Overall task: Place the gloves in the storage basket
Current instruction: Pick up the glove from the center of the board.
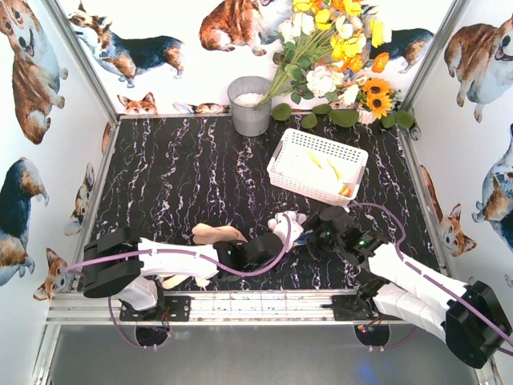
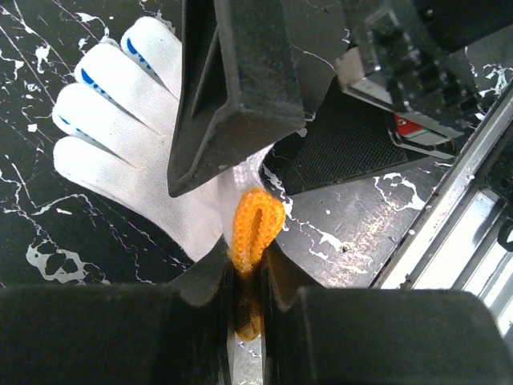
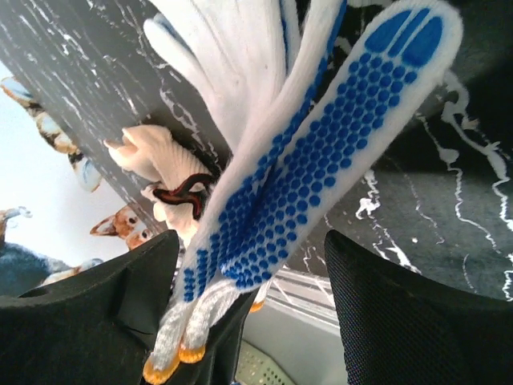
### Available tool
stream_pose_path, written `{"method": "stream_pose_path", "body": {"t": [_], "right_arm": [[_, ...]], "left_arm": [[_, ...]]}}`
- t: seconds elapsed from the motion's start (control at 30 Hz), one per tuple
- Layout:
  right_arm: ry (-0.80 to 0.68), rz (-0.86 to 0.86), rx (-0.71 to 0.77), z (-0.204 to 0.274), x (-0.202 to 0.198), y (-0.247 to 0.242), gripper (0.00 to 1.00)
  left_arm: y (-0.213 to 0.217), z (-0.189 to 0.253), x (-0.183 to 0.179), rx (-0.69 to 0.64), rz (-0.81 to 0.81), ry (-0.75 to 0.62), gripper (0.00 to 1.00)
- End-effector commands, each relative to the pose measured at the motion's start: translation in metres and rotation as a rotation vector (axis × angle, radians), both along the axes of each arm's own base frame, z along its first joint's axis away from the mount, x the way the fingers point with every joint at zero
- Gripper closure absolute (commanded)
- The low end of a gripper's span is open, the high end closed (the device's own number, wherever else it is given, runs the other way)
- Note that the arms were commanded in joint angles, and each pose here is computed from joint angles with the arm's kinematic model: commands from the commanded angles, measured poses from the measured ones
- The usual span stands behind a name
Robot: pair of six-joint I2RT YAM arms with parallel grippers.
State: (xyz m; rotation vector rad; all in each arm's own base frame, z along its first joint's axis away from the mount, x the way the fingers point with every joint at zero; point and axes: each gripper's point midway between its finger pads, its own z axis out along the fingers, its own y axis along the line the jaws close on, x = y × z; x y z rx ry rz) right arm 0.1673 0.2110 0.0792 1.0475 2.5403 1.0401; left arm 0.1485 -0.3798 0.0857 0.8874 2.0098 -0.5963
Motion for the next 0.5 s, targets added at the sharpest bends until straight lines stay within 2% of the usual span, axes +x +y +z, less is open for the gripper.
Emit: {"method": "stream_pose_path", "body": {"t": [0.0,0.27,0.4,0.47], "right_arm": [[-0.087,-0.034,-0.012,0.007,0.02,0.0,0.25],[-0.089,0.004,-0.067,-0.003,0.027,0.003,0.29],[-0.079,0.052,-0.09,-0.004,0.026,0.006,0.35],[-0.079,0.072,-0.105,-0.004,0.026,0.006,0.41]], "left_arm": [[-0.007,0.013,-0.004,-0.055,-0.016,0.025,1.0],[-0.009,0.015,-0.012,-0.071,-0.059,0.044,1.0],[-0.01,0.016,-0.013,-0.082,-0.062,0.055,1.0],[-0.01,0.015,-0.016,-0.082,-0.071,0.062,1.0]]}}
